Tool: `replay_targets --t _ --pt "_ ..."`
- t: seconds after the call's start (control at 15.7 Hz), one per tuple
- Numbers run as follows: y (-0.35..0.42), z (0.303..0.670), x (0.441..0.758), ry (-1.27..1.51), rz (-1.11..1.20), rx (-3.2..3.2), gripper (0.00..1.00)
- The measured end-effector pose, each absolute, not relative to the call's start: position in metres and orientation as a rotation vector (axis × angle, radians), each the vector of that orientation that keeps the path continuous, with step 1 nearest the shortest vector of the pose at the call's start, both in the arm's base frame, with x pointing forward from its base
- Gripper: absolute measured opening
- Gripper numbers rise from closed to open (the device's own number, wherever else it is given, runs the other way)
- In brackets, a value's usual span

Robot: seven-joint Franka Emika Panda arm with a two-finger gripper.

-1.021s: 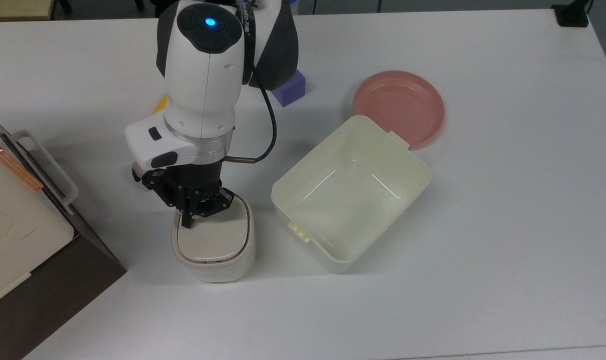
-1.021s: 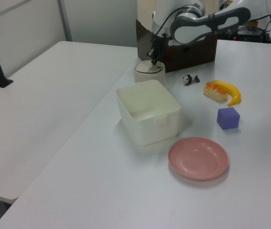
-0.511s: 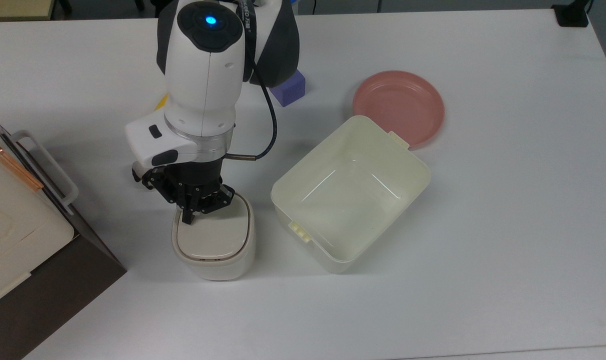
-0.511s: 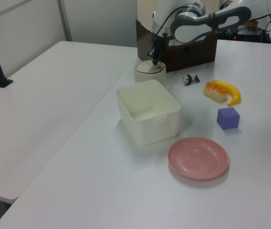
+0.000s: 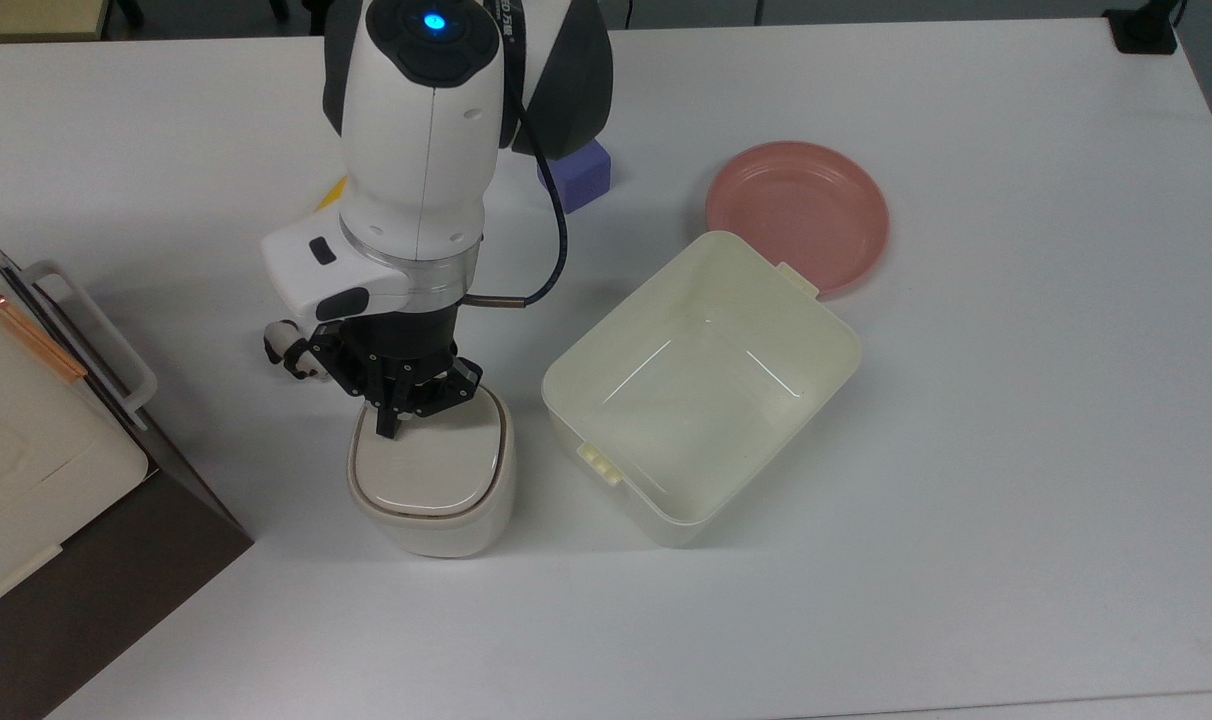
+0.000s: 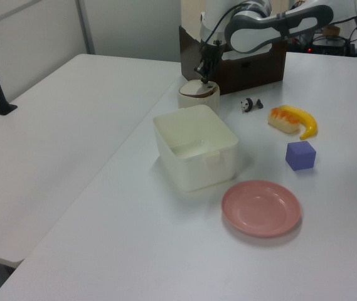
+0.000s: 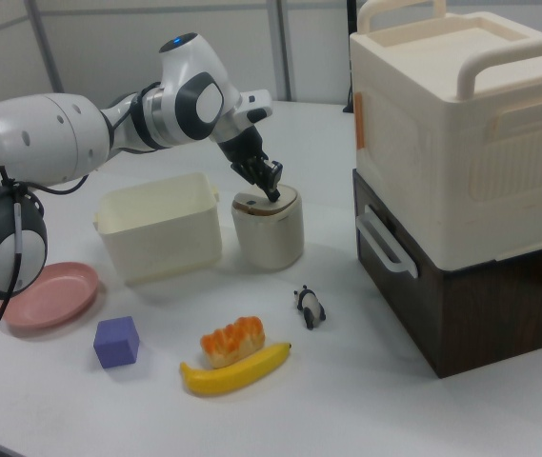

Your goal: Close the trash can

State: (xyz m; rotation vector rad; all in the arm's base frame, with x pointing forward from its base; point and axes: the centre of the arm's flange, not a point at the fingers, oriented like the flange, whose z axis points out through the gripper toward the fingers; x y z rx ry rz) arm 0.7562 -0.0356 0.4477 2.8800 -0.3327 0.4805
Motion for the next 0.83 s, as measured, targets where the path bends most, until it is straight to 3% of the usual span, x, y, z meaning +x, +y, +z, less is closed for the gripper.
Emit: replay_targets --t 0.83 --pt "-0.0287 0.4520 0.7537 -0.342 0.454 2.904 0.01"
